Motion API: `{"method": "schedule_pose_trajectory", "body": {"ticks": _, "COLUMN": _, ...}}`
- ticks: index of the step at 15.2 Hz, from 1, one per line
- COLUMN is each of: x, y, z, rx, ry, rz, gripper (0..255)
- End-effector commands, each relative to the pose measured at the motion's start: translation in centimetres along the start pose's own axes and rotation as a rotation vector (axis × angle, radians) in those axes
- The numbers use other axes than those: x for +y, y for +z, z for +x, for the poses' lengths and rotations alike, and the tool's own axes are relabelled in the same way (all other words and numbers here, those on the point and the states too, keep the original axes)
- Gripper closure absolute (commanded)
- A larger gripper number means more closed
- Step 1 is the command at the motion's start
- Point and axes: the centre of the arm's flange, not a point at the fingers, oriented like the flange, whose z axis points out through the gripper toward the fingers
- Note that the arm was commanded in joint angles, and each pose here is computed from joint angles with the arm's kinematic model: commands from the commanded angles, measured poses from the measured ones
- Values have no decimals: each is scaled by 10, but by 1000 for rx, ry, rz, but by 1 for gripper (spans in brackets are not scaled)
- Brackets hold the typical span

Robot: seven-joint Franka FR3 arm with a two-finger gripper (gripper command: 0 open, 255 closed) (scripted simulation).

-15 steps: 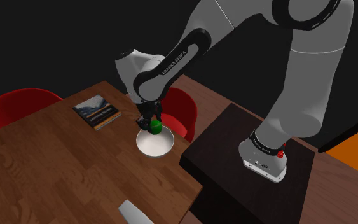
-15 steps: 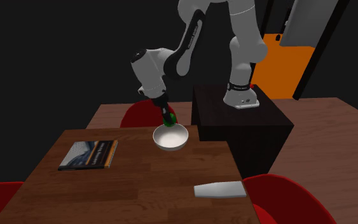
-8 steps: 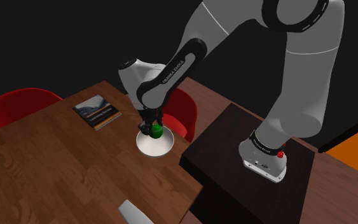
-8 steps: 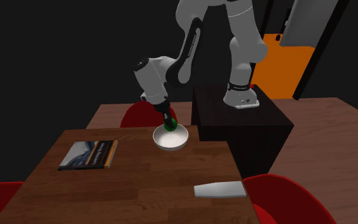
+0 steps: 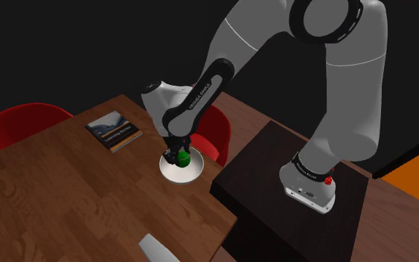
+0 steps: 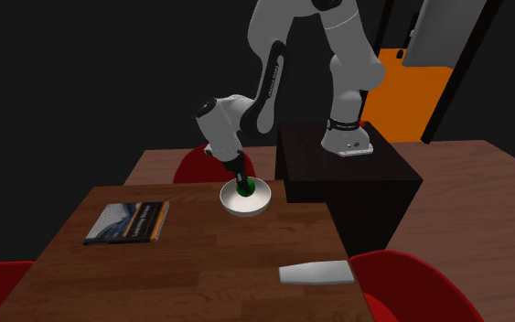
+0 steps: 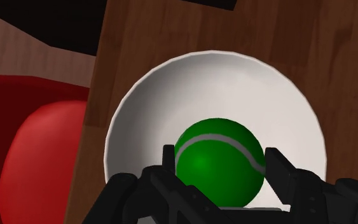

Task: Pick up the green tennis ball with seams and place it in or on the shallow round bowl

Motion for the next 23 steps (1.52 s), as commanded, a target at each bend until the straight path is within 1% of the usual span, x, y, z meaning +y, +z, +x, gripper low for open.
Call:
{"method": "schedule_pose_trajectory", "body": {"ticks": 1, "x": 0, "y": 1, "z": 1, "rx": 1, "ry": 0, "rz": 0, "gripper": 255}}
{"method": "schedule_pose_trajectory", "body": {"ticks": 7, "x": 0, "y": 1, "z": 1, "rx": 1, "ry": 0, "rz": 0, "gripper": 255}}
{"method": "schedule_pose_trajectory", "body": {"ticks": 8, "x": 0, "y": 1, "z": 1, "rx": 1, "ry": 0, "rz": 0, "gripper": 0}}
{"method": "schedule_pose_trajectory", "body": {"ticks": 13, "x": 0, "y": 1, "z": 1, "rx": 1, "ry": 0, "rz": 0, "gripper": 0}}
{"method": "schedule_pose_trajectory", "body": {"ticks": 17, "x": 0, "y": -49, "z": 1, "rx": 1, "ry": 0, "rz": 0, "gripper": 0}}
{"method": "schedule_pose_trajectory", "body": {"ticks": 23, "x": 0, "y": -49, "z": 1, "rx": 1, "ry": 0, "rz": 0, "gripper": 0}}
